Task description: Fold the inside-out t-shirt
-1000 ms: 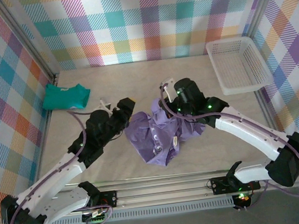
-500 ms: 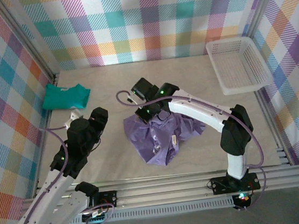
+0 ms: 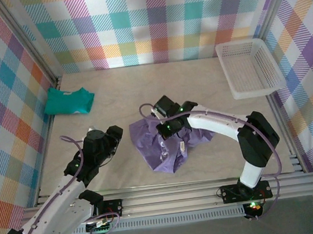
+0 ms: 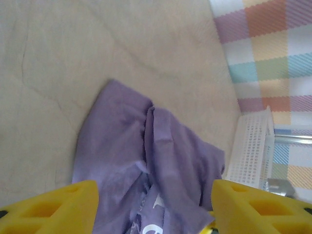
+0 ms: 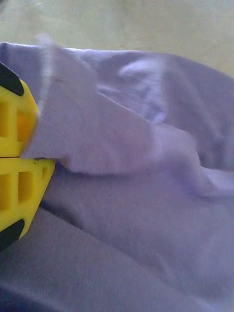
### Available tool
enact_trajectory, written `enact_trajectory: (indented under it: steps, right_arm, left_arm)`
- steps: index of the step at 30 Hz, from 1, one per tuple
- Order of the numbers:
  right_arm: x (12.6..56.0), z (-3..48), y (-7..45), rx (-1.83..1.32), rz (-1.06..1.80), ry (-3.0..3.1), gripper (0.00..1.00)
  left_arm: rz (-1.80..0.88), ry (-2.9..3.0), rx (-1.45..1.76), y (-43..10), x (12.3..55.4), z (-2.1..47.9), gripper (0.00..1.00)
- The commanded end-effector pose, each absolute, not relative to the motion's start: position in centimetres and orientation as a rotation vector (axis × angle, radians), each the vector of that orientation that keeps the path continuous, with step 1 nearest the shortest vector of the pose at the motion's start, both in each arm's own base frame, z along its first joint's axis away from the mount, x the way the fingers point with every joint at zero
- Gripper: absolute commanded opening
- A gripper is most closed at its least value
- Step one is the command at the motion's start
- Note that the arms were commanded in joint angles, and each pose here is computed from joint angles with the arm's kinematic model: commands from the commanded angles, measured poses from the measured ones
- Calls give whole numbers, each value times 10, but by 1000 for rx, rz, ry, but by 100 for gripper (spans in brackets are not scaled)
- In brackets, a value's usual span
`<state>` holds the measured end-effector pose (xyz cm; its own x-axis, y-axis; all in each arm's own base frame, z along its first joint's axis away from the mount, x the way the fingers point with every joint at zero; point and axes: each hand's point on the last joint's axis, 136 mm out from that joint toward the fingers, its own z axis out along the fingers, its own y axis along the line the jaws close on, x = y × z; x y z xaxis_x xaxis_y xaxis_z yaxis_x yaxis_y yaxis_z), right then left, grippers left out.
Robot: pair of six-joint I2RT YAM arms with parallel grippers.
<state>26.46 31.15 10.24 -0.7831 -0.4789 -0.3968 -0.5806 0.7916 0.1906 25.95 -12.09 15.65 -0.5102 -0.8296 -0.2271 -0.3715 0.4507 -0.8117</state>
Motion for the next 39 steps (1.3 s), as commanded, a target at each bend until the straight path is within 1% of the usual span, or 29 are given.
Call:
enact_trajectory:
  steps: [1,6,11,15,21,32,39]
  right_arm:
    - [263,131,339,-722,663,2554,7]
    - [255,127,355,-651,796,2562,6]
    - [262,138,361,-553,847,2537,3]
    - [265,146,368,-477,926,2507,3]
    - [271,151,371,-420,958,2472,2]
    - [277,154,378,-391,992,2440,2]
    - [276,155,378,-391,999,2432,2]
  left_arm:
    - [-1160,2076,-1064,-150,257,157,63]
    - [-1257,2091,-1103,-174,257,156,63]
    - [-1305,2099,-1150,-189,259,148,64]
    - [-1354,2066,-1175,-199,268,149,65]
    - [-1391,2042,-1203,-210,279,154,66]
    - [-1464,2009,-1294,-220,284,156,70]
    - [-1511,1969,-1317,-226,293,163,70]
